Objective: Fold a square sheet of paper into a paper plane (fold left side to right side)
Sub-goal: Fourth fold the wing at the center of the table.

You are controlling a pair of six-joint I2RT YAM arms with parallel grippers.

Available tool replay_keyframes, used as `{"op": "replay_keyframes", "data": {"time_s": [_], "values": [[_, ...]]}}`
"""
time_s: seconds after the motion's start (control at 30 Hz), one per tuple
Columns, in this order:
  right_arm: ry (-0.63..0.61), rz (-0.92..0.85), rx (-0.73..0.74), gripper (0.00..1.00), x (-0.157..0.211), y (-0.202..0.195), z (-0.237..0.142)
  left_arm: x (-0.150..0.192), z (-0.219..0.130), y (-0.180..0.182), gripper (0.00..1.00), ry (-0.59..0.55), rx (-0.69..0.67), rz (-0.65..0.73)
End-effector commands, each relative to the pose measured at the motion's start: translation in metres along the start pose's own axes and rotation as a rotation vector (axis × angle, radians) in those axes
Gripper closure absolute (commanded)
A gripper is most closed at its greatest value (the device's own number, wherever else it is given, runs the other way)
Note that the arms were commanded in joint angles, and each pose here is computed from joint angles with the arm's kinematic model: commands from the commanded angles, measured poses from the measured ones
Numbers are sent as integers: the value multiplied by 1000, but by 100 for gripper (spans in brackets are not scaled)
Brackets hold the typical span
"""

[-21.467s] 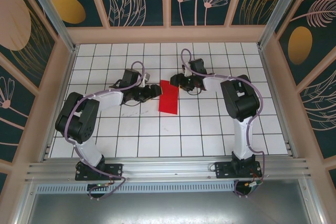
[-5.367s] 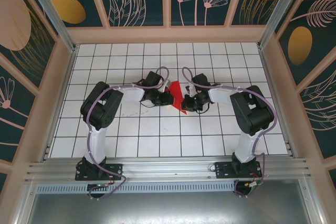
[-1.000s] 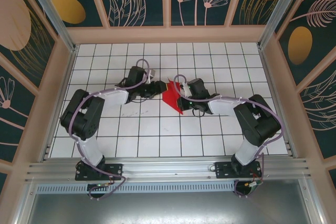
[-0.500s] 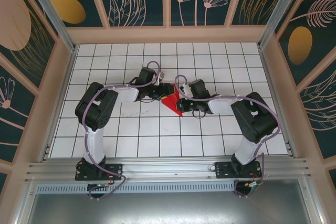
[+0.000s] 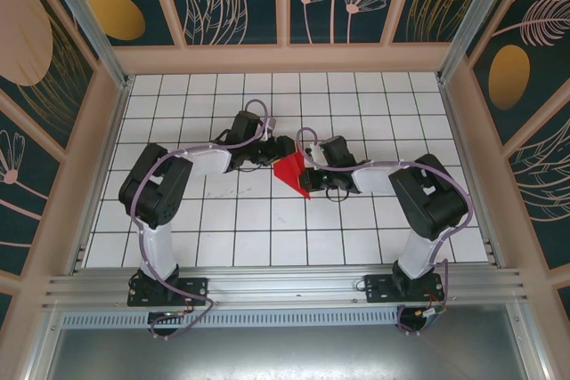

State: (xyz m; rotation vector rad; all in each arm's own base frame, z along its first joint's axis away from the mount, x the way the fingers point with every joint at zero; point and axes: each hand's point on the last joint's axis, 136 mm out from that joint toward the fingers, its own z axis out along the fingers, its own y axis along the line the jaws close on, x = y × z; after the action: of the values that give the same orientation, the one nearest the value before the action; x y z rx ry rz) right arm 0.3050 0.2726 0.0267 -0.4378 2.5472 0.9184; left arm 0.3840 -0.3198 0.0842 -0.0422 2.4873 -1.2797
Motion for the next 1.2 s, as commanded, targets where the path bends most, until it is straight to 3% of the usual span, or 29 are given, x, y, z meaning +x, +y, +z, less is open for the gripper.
{"op": "replay_keyframes", "data": {"time_s": [0.0,0.27,1.17], "values": [[-7,35,-34,96,0,-5,-1,-6,-13,-1,39,-49,-13,19],[-6,52,-76,96,-1,-1,-1,10,-2,19,54,6,-19,-25],[23,72,-98,96,3,-1,4,22,33,39,49,85,-49,-60]]}}
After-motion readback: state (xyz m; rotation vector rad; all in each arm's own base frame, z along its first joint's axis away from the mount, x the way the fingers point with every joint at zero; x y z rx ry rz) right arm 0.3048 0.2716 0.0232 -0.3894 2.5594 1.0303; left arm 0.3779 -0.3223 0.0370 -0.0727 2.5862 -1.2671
